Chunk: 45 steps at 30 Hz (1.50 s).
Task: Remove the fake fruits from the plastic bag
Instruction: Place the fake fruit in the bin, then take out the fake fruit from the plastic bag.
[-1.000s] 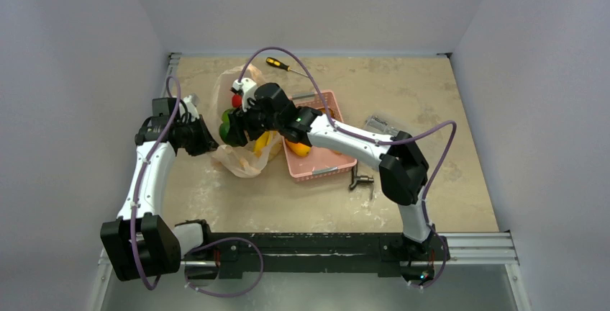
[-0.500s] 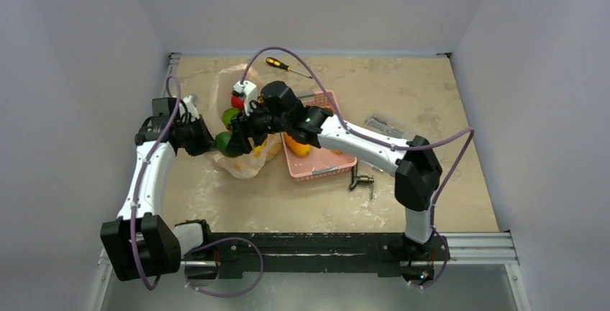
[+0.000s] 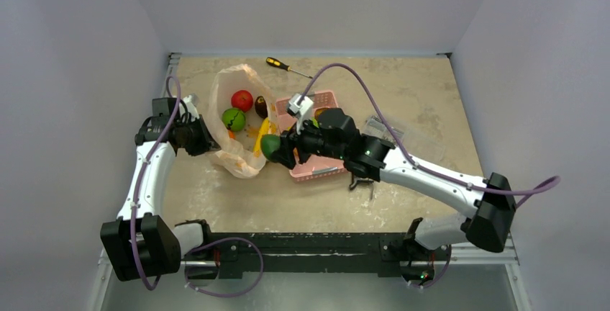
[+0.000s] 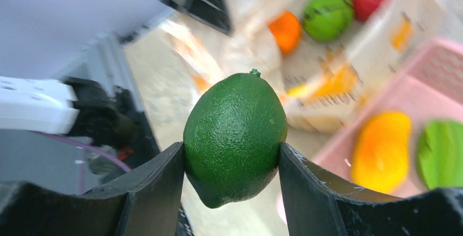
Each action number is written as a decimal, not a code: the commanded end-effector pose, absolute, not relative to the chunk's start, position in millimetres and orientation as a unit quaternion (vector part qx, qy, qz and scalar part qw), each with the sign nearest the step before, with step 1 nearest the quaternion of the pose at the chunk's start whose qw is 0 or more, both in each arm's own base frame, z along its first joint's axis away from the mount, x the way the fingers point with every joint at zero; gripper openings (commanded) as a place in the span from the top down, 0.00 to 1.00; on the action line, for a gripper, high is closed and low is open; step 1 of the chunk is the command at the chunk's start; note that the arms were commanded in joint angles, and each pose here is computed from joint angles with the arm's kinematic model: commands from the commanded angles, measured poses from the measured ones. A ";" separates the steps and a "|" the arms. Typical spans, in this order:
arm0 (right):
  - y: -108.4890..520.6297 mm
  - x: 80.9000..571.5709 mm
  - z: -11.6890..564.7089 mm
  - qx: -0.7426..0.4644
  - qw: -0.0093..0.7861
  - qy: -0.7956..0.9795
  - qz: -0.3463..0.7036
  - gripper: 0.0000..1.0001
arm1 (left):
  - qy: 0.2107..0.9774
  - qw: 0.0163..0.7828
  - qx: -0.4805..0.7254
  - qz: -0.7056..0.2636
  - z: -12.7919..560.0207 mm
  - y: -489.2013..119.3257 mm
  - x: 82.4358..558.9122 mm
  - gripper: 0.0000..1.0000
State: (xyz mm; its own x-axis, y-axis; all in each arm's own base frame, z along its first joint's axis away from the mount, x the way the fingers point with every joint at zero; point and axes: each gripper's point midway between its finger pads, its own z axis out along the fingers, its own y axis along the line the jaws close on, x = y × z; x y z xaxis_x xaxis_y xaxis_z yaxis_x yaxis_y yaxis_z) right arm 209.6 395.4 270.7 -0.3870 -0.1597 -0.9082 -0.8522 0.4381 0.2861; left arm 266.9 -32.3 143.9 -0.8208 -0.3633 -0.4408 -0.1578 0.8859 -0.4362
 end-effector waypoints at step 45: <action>427.5 237.9 255.7 -0.291 0.528 0.744 0.288 0.47 | 0.939 0.262 -0.119 -0.190 139.9 -35.5 263.2 1.00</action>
